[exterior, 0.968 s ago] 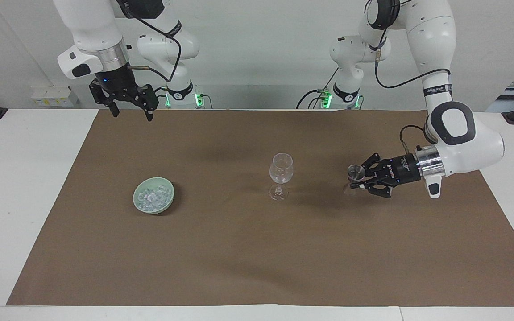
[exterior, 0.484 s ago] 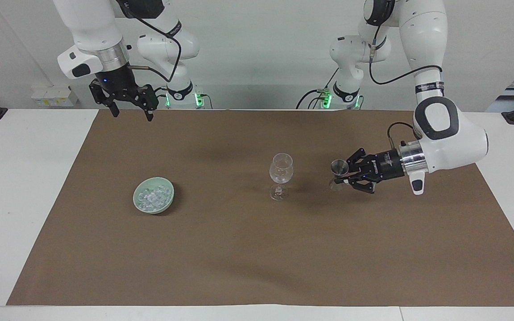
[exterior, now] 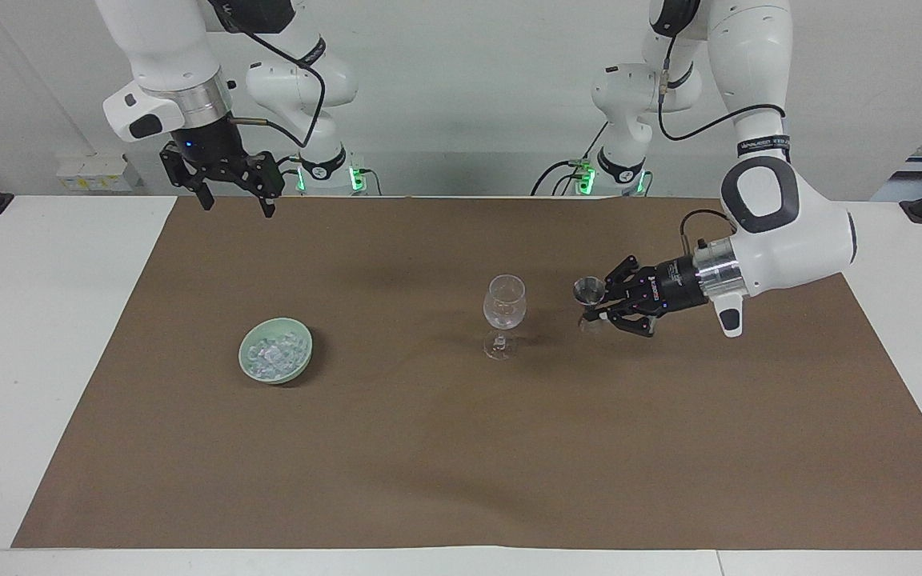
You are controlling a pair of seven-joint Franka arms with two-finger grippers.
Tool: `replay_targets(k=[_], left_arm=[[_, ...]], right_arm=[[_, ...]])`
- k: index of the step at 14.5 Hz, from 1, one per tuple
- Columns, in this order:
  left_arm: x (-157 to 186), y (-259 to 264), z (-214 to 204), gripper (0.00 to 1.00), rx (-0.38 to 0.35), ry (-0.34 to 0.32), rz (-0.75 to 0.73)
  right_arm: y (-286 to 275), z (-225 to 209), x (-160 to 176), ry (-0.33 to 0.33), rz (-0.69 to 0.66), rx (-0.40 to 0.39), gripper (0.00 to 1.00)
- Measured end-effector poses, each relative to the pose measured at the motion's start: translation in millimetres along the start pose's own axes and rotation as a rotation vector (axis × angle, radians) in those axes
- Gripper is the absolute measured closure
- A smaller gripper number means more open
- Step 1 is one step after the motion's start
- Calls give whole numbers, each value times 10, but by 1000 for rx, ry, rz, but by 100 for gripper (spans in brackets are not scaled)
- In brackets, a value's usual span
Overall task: Pour wine and add ice with both arms
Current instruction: 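Lift the metal cup with the left gripper and carry it over the glass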
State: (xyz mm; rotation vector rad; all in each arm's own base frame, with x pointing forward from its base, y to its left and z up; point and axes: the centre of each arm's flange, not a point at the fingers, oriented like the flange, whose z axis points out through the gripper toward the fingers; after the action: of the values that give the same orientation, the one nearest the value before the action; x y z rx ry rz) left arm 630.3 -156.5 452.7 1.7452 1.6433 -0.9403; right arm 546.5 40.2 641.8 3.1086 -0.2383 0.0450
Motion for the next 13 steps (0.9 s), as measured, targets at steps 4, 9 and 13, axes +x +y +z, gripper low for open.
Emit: replay_targets(k=[4,9,13], left_arm=[[-105,-25,138,79,3,33,-7],[-227,-159,228,79,18,55,12],[-322,-244,346,79,42,108,47]], right_arm=[[0,0,0,0,0,0,0],[0,0,0,0,0,0,0],[0,0,0,0,0,0,0]])
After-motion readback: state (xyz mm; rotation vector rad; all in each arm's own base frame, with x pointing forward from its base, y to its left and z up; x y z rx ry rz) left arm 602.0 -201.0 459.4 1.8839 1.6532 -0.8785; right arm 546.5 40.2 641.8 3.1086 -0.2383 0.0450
